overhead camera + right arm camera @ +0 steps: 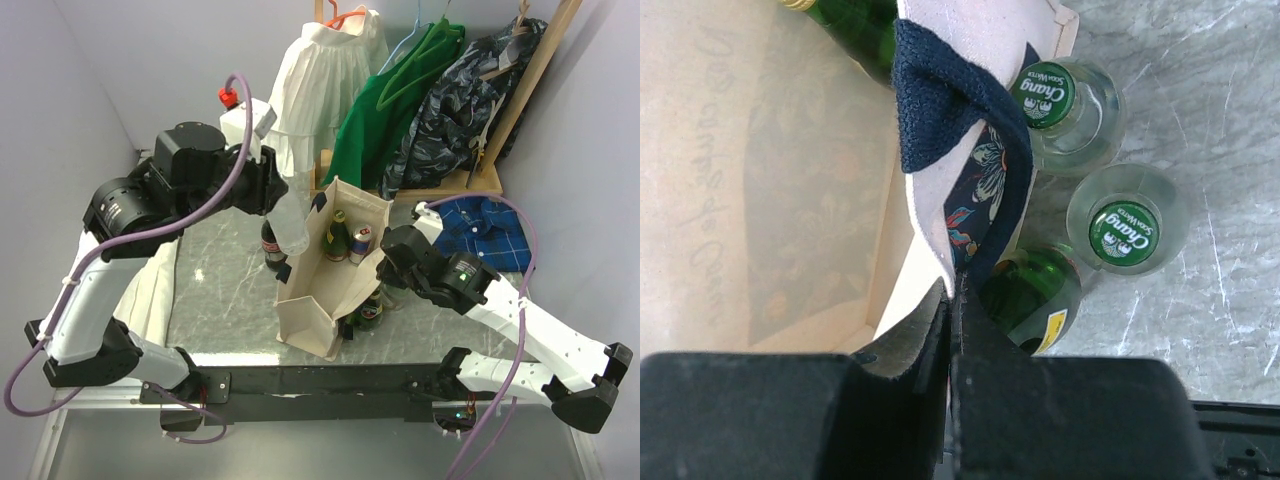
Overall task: Place the beverage into the canvas bag
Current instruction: Place the drink in the canvas bag.
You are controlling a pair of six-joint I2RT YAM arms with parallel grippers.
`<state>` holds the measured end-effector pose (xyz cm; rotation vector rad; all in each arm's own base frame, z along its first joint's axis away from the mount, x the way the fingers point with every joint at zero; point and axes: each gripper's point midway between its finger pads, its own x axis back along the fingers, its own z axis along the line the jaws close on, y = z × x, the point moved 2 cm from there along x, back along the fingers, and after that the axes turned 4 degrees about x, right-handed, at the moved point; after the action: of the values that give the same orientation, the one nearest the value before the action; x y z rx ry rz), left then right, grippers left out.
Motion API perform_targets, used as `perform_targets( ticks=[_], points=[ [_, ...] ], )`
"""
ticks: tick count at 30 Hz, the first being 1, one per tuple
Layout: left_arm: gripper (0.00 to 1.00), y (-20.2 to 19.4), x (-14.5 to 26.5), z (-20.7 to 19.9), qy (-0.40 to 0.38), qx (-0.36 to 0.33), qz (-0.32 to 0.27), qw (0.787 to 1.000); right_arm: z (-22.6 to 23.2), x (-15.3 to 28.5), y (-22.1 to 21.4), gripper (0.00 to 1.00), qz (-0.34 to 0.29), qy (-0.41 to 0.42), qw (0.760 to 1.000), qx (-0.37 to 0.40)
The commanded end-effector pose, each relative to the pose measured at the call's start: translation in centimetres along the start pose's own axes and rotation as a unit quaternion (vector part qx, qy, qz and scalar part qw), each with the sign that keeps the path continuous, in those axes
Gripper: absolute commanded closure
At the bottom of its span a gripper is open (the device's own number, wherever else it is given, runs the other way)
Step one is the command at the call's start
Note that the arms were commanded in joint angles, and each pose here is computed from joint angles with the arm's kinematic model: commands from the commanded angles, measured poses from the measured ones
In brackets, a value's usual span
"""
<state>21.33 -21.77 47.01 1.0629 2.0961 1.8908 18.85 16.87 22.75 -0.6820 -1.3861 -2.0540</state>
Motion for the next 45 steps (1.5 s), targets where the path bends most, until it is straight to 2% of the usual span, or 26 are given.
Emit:
perform_targets(
  ticks=[1, 10, 19, 26, 38, 45],
  points=[
    [0.99, 6.9, 3.0, -2.6, -0.064, 0.013, -0.143, 0.988, -1.1, -0.1, -0.8, 1.0, 0.005, -0.018, 1.0, 0.005],
    [0.99, 6.5, 1.7, -5.1, -0.096, -0.009, -0.132, 0.987, -1.1, -0.2, -0.8, 1.0, 0.005, -0.02, 1.0, 0.002],
    [0.99, 3.9, -1.6, -6.6, -0.082, -0.03, -0.092, 0.992, -1.0, -0.3, -0.8, 1.0, 0.004, -0.02, 1.0, -0.002],
    [0.99, 1.0, -4.3, -7.0, -0.072, -0.033, -0.057, 0.995, -1.1, -0.3, -0.8, 1.0, 0.005, -0.023, 1.0, -0.002],
    [0.99, -2.1, -6.8, -6.7, -0.059, -0.017, -0.047, 0.997, -1.2, -0.3, -0.7, 1.0, 0.002, -0.026, 1.0, -0.007],
    [0.99, -2.2, -7.1, -6.3, -0.046, -0.01, -0.054, 0.997, -1.2, -0.3, -0.7, 1.0, 0.001, -0.025, 1.0, -0.009]
  ],
)
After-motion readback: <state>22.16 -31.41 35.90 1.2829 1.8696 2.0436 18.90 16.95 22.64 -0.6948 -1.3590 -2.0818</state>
